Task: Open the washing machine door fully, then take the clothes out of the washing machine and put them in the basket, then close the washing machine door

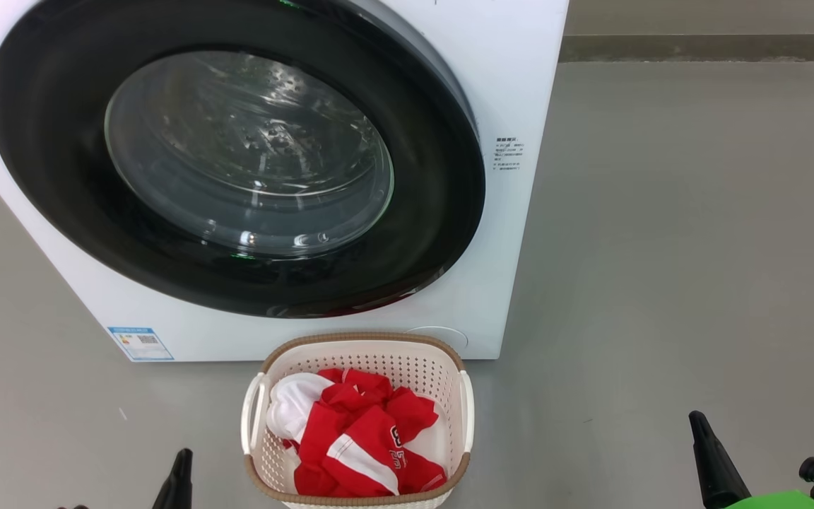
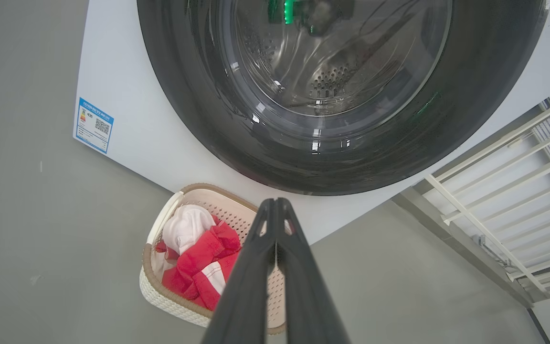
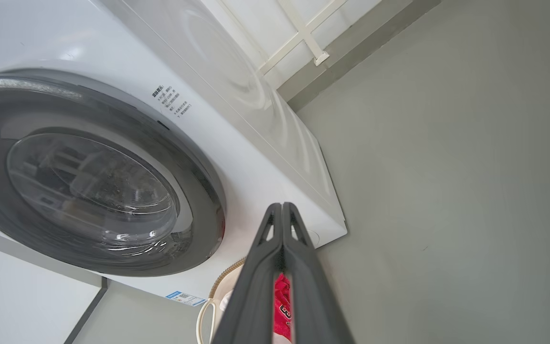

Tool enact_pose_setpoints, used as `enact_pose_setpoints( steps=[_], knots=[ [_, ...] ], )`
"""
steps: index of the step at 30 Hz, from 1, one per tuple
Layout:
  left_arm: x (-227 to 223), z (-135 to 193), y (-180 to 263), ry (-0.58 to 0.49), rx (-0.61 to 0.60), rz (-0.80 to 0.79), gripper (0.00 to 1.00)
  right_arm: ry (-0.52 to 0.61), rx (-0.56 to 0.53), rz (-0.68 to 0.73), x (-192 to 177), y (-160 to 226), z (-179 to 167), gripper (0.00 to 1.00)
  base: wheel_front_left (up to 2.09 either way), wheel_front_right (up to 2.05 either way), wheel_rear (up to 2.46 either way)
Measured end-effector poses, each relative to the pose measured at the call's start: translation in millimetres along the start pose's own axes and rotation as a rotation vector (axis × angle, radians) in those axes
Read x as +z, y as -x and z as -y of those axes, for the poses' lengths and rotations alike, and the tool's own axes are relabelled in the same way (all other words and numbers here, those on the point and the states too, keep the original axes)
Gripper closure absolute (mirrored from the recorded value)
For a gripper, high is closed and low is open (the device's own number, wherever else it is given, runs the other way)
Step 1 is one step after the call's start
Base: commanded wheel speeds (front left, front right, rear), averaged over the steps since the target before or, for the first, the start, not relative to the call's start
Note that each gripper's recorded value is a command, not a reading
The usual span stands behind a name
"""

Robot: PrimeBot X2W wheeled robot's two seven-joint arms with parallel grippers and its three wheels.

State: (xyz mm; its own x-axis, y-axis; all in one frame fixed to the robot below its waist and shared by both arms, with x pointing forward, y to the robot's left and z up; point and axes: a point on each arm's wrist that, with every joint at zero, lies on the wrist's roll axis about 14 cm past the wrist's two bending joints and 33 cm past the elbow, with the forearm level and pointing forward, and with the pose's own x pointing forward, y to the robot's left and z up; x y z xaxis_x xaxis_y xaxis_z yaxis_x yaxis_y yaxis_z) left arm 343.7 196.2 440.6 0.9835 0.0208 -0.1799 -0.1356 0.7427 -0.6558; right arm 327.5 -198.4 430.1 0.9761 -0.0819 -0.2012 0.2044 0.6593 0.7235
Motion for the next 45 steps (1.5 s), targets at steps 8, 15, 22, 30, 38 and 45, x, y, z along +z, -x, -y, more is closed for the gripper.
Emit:
enact_pose_setpoints(
  steps=[8,15,22,30,38,45],
  knots=[
    [1,3,-2,0.076,0.0,0.0,1.0,-0.066,-0.005,-0.006,1,-2,0,1.0,0.0,0.0,0.0],
    [2,3,-4,0.15,0.005,-0.003,1.0,-0.131,0.005,0.001,6,-7,-5,1.0,0.0,0.0,0.0],
    [7,6,-8,0.222,-0.002,0.005,1.0,-0.195,0.009,0.003,9,-10,-7,1.0,0.0,0.0,0.0],
    [8,9,-10,0.304,-0.007,0.001,1.0,-0.266,0.019,-0.001,12,-14,-11,1.0,0.0,0.0,0.0],
    [9,13,-13,0.385,-0.016,-0.003,1.0,-0.337,0.024,-0.004,14,-16,-12,1.0,0.0,0.0,0.0],
    [11,14,-14,0.473,-0.021,-0.002,1.0,-0.42,0.043,-0.001,19,-21,-18,1.0,0.0,0.0,0.0]
  ],
)
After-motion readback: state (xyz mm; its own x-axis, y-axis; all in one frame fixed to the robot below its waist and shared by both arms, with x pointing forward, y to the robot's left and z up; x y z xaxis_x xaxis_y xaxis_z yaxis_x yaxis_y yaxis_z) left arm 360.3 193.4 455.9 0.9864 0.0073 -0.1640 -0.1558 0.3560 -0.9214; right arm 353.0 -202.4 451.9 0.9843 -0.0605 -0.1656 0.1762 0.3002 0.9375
